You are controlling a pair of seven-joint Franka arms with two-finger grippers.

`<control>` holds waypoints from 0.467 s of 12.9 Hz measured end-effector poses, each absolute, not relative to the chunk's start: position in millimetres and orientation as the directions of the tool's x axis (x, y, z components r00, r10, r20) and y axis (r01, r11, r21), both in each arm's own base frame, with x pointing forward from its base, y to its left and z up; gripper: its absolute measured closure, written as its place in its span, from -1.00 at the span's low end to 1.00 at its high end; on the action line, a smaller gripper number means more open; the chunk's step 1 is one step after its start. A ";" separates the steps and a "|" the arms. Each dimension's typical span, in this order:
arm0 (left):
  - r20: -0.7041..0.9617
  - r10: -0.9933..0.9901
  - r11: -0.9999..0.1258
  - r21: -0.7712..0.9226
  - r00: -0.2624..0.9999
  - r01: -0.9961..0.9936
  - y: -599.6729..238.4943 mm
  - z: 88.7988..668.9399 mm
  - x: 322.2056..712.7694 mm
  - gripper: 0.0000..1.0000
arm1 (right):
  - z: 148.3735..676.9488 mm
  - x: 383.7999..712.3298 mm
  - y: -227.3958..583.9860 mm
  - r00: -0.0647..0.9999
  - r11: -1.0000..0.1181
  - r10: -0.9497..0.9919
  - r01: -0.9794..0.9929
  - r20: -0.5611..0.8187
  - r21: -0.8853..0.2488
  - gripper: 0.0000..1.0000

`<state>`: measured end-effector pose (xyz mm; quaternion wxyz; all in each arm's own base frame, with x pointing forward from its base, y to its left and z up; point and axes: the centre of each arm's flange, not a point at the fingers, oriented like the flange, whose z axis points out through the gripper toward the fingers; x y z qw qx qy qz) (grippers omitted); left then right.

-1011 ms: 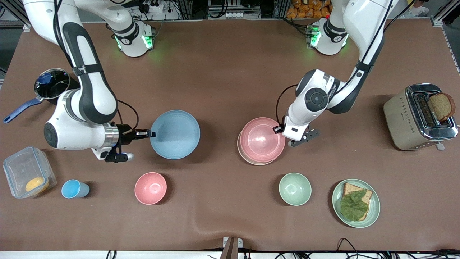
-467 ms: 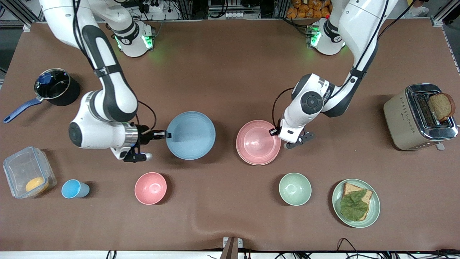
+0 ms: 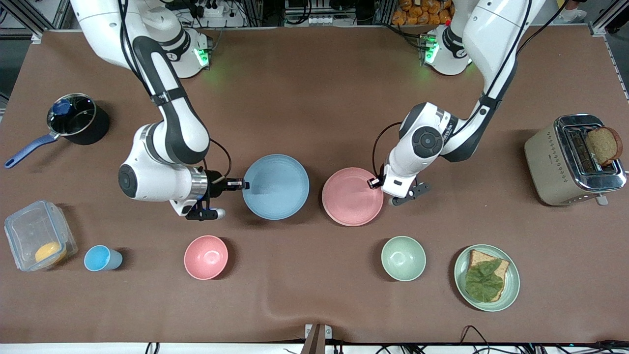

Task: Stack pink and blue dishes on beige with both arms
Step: 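Release the pink plate with the left gripper while the right gripper carries the blue plate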

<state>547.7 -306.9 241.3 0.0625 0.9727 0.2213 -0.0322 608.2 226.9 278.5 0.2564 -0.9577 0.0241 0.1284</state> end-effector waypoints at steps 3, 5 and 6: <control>-0.023 0.457 -0.876 0.163 0.889 0.455 -293.6 285.8 571.6 -0.52 | 270.9 607.7 226.8 0.963 -0.867 0.016 -0.121 -0.270 -0.483 0.89; 0.074 0.470 -0.873 0.185 0.880 0.451 -265.3 335.8 588.6 -0.92 | 270.9 606.7 231.6 0.963 -0.865 0.013 -0.125 -0.271 -0.486 0.89; 0.130 0.458 -0.884 0.168 0.880 0.435 -243.8 358.7 595.4 -1.00 | 271.6 605.8 238.9 0.963 -0.866 -0.004 -0.138 -0.269 -0.481 0.89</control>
